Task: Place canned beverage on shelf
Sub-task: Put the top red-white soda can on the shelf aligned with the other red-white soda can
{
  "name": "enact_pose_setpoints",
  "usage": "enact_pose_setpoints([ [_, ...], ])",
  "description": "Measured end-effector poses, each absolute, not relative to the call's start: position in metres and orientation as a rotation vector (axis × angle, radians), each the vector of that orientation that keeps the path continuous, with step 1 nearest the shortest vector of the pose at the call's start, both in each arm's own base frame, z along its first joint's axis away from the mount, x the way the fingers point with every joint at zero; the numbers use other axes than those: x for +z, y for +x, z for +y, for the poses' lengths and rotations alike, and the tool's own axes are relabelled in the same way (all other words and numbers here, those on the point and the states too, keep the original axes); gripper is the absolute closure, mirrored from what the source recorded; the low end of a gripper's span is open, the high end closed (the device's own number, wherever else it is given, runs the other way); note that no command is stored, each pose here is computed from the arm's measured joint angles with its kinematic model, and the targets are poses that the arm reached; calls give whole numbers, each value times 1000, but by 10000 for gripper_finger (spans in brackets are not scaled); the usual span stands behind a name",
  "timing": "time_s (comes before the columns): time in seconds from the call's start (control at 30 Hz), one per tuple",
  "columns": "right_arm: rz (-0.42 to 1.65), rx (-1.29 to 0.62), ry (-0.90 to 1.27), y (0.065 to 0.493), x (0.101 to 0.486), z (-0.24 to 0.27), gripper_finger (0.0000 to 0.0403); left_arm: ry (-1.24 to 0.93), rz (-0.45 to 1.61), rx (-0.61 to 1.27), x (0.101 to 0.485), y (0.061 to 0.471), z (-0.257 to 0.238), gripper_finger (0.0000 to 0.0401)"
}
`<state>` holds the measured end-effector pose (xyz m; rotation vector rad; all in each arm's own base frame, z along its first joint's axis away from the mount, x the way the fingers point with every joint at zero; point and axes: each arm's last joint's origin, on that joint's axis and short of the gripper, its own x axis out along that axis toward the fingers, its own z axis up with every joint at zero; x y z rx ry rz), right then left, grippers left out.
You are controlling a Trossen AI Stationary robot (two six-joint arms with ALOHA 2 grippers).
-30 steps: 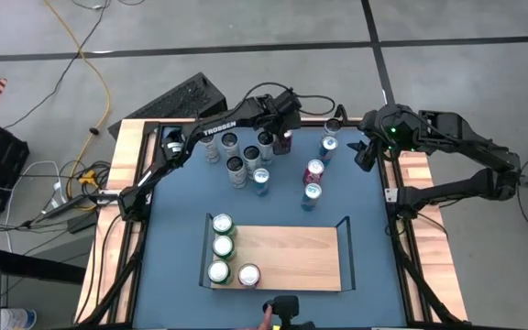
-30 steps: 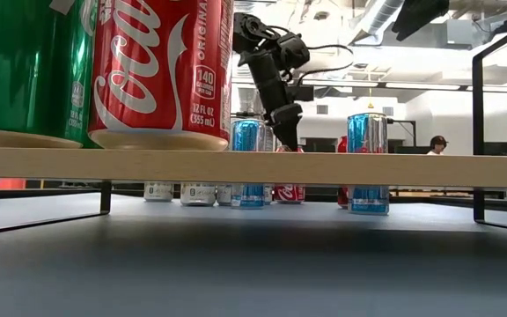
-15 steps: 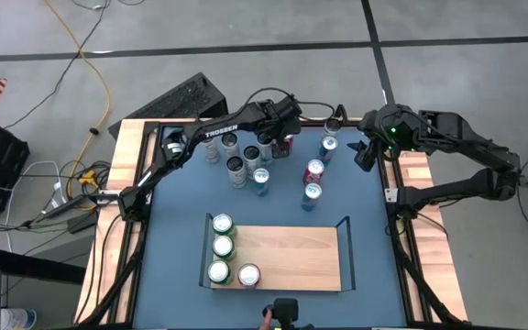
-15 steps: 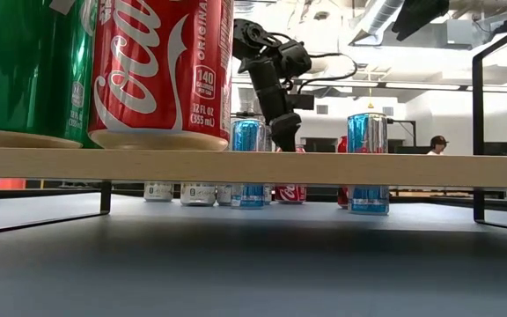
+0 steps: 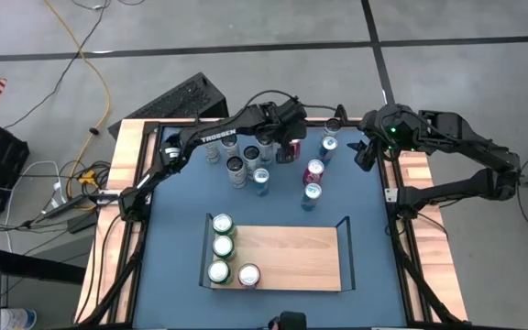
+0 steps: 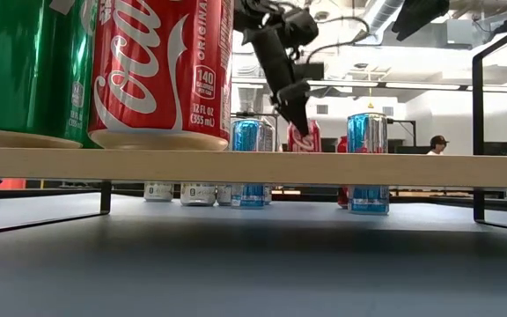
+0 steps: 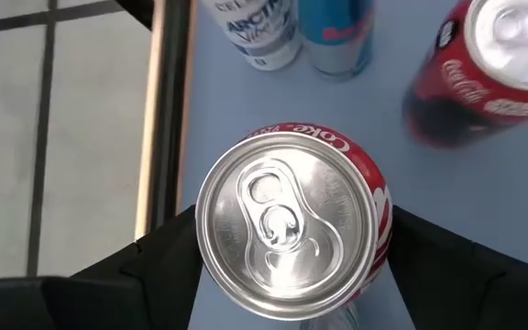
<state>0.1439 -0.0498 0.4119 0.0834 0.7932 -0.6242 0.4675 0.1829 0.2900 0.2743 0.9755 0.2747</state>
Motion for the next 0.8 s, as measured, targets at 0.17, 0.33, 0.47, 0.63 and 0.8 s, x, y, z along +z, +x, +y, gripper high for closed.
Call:
enact_pose_setpoints([
  [0.17,797,-624,83,144,412,-50,147,275,946,337,322,455,167,124],
  [0.33,809,-624,82,143,411,-49,147,269,906,349,367,432,128,121],
  [0.47,812,-624,82,143,411,-49,147,244,851,317,398,416,87,120],
  [0.63,812,-624,82,143,411,-49,147,214,827,298,424,392,28,119],
  [0.8,812,-623,82,143,411,-49,147,169,819,301,425,383,-35,119],
])
